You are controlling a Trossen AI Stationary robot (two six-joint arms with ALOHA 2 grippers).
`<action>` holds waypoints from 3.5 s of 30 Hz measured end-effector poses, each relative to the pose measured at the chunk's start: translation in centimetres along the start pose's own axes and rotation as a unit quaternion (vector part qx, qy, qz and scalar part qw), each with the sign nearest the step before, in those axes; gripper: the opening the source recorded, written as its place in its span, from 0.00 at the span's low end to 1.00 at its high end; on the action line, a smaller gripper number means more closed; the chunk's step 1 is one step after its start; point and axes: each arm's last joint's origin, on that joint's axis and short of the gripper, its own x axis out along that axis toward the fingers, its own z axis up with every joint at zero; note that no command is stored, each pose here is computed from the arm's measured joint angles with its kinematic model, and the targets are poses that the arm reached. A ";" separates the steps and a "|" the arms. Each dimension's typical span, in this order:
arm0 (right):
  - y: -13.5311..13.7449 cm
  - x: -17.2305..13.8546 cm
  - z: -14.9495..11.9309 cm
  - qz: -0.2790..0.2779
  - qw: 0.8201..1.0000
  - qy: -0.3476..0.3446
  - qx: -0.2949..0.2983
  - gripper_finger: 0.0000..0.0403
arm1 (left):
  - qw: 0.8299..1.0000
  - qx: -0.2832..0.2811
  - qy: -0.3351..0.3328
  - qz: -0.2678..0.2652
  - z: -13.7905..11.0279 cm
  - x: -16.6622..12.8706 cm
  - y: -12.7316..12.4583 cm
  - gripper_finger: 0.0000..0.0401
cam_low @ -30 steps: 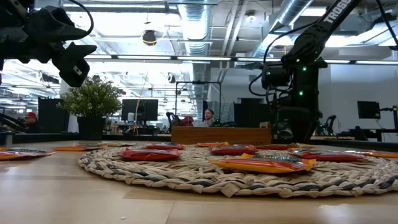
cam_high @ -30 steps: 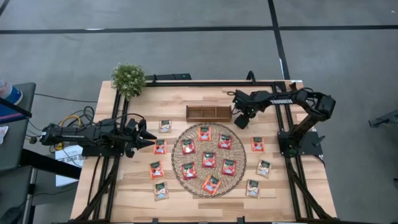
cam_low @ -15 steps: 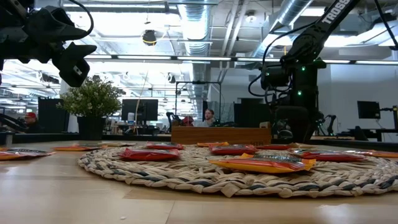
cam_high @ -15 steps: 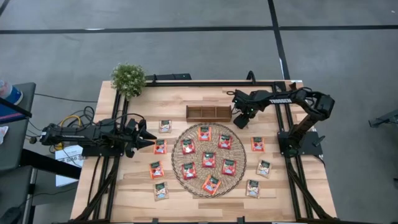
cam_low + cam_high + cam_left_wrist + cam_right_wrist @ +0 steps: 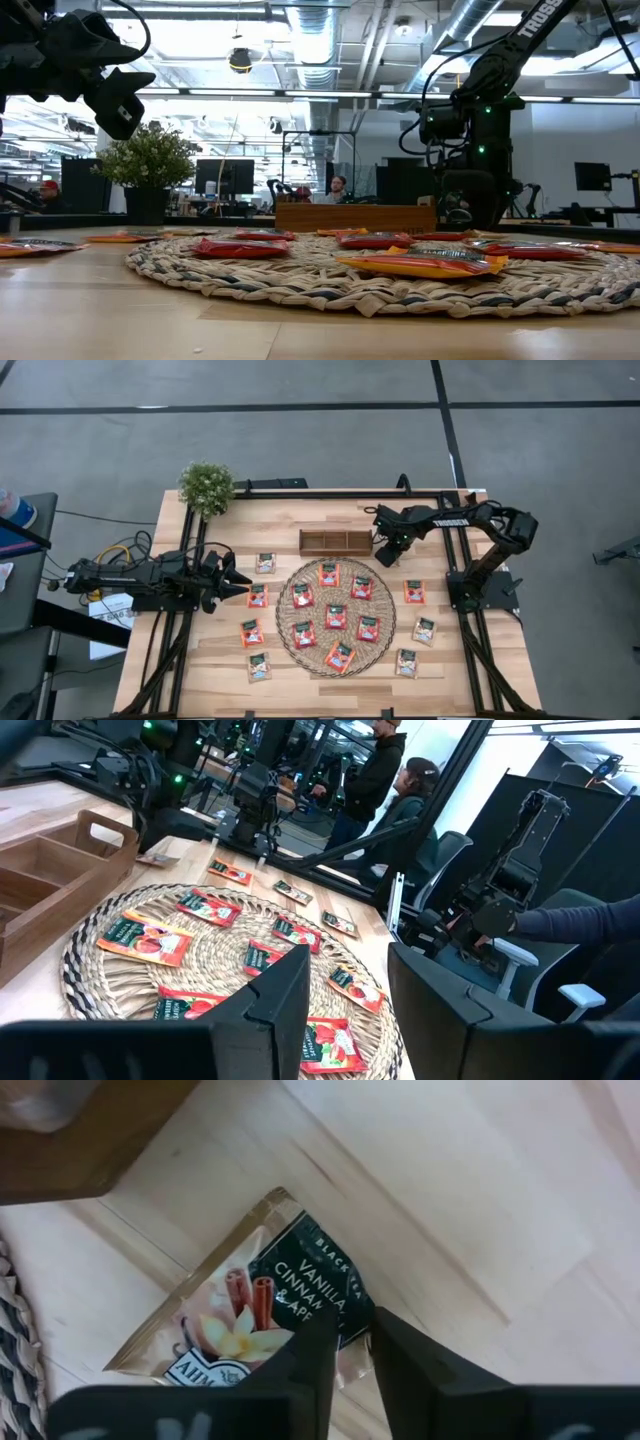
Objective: Pick & Place Tea
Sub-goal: Put the brown tea bag into the right section of the wooden organizer
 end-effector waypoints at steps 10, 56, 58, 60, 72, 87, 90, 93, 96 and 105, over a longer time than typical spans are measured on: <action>0.0 -1.1 -0.9 -0.005 1.000 0.025 0.002 0.02 | 1.000 0.000 0.000 0.000 0.0 0.0 0.0 0.32; 8.3 -16.2 2.4 0.037 0.911 -0.290 -0.290 0.00 | 1.000 0.001 0.000 0.000 0.0 0.0 0.0 0.32; 7.5 -15.8 2.9 0.047 0.914 -0.281 -0.289 0.00 | 1.000 0.001 0.000 0.000 0.0 0.0 0.0 0.32; 6.9 -15.8 3.3 0.064 0.912 -0.283 -0.290 0.00 | 1.000 0.001 0.000 0.000 0.0 0.0 0.0 0.32; 3.8 -13.9 4.4 0.137 0.900 -0.294 -0.293 0.00 | 1.000 -0.001 0.000 0.000 0.0 0.0 0.0 0.32; 1.8 -9.4 3.7 0.137 0.900 -0.295 -0.291 0.00 | 1.000 -0.001 0.000 0.000 0.0 0.0 0.0 0.32; 1.4 -8.9 3.8 0.133 0.898 -0.305 -0.289 0.00 | 1.000 -0.001 0.000 0.000 0.0 0.0 0.0 0.32; 1.1 -8.7 3.7 0.126 0.895 -0.306 -0.298 0.00 | 1.000 -0.001 0.000 0.000 0.0 0.0 0.0 0.32; 1.0 -8.3 3.8 0.122 0.893 -0.313 -0.299 0.00 | 1.000 0.000 0.000 0.000 0.0 0.0 0.0 0.32; 0.8 -7.3 3.5 0.120 0.892 -0.320 -0.297 0.00 | 1.000 0.000 0.000 0.000 0.0 0.0 0.0 0.32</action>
